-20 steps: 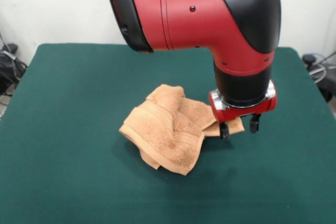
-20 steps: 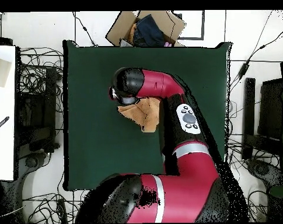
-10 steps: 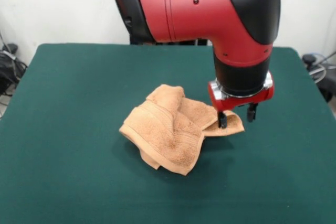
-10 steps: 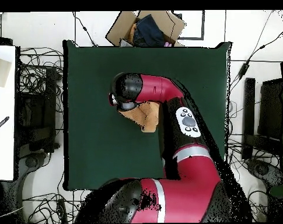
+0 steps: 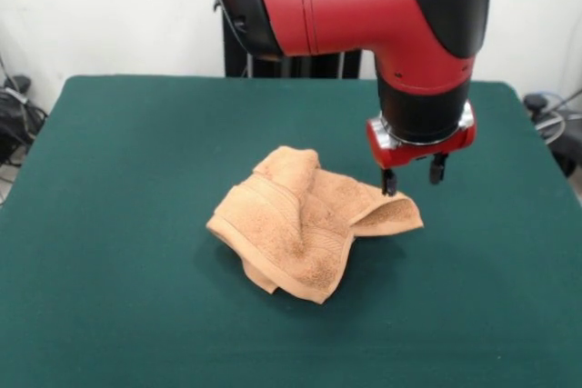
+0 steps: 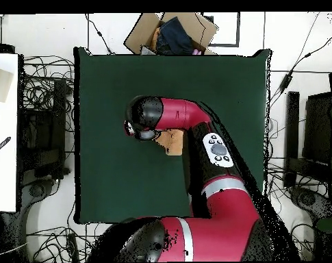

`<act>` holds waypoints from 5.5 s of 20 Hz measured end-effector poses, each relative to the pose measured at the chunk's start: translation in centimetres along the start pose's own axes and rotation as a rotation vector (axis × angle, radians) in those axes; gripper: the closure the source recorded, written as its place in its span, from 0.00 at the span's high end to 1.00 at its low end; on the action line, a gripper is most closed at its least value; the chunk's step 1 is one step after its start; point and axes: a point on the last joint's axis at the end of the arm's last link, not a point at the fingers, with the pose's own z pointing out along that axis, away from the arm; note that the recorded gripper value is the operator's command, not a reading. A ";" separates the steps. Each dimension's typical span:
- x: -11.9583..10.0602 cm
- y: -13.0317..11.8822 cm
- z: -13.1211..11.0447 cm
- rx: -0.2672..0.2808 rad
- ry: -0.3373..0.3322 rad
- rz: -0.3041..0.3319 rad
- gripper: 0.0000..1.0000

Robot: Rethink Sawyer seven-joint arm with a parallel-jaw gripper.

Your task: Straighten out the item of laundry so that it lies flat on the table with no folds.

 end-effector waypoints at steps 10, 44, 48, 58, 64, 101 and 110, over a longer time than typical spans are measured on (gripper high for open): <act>1.0 0.6 1.3 -0.005 0.000 -0.004 1.00; 2.2 0.3 5.5 -0.007 0.023 -0.020 1.00; 2.2 0.3 5.5 -0.007 0.024 -0.020 1.00; 2.3 0.3 5.6 -0.008 0.025 -0.020 1.00; 2.3 0.4 5.7 -0.009 0.026 -0.020 1.00; 2.4 1.1 7.8 0.018 -0.056 -0.031 1.00; 2.7 1.7 8.0 0.075 -0.068 -0.088 1.00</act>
